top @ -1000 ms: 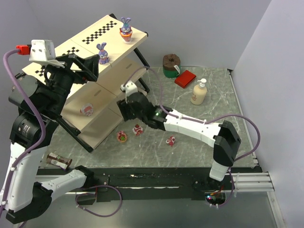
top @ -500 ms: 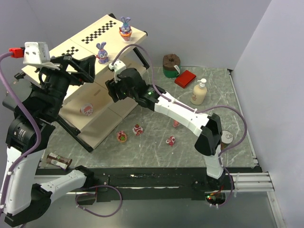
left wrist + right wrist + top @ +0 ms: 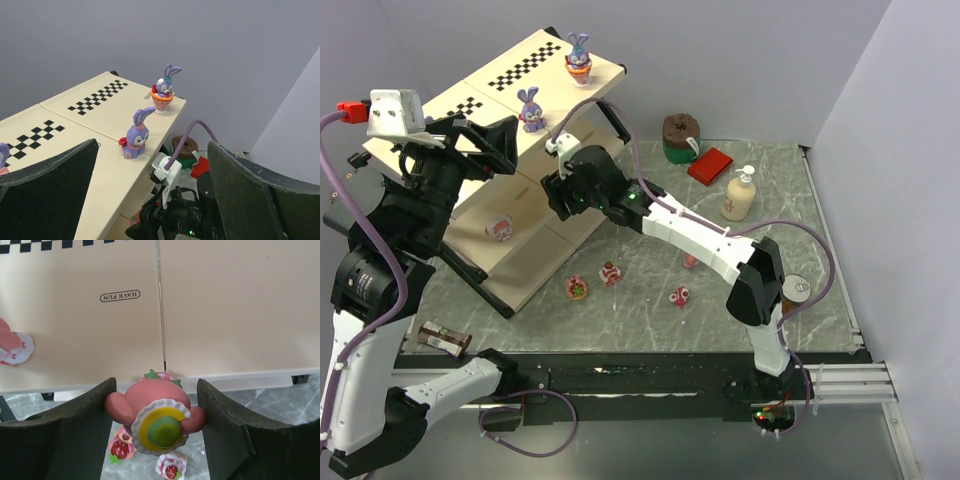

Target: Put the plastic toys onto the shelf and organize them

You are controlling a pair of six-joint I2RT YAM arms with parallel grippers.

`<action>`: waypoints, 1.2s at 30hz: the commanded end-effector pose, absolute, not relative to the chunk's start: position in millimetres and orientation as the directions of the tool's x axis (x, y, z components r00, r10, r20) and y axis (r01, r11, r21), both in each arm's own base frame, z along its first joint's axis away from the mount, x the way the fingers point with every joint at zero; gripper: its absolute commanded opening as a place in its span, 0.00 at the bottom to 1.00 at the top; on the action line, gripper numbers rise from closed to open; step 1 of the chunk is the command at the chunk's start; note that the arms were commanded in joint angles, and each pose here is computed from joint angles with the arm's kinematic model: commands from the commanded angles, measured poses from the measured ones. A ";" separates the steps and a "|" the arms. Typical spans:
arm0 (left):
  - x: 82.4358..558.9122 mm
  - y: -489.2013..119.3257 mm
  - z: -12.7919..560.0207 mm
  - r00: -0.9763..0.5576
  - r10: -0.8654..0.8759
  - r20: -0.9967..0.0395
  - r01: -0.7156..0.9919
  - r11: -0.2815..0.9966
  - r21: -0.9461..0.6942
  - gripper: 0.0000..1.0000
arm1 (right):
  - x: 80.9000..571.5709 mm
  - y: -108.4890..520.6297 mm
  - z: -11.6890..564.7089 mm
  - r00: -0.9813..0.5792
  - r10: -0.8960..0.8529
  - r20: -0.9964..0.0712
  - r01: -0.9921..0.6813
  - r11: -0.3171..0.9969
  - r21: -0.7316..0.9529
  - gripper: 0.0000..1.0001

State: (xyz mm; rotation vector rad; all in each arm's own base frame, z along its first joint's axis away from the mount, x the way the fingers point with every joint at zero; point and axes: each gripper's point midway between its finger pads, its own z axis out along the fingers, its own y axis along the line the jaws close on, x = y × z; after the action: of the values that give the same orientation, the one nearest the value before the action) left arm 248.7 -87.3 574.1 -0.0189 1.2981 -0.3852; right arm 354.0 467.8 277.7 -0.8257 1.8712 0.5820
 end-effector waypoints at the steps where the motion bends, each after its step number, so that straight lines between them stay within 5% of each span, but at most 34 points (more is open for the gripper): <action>1: 245.1 -80.7 584.4 0.257 -0.286 -0.923 0.251 0.942 -0.222 0.96 | 359.7 468.7 307.8 -0.222 -0.175 -0.959 -0.743 0.668 0.050 0.18; 25: 250.4 -81.5 580.8 0.246 -0.279 -0.928 0.238 0.946 -0.222 0.96 | 379.6 473.0 321.5 -0.119 -0.050 -0.992 -0.698 0.714 0.048 0.20; 36: 249.6 -81.1 579.4 0.243 -0.280 -0.929 0.238 0.946 -0.222 0.97 | 389.5 480.7 301.7 -0.144 -0.083 -0.986 -0.686 0.726 0.039 0.34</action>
State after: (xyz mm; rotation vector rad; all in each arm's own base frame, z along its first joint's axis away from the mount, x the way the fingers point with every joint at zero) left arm 250.8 -84.6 573.3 -0.0244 1.3005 -0.3618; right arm 380.4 477.9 272.2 -0.6775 1.7195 0.5800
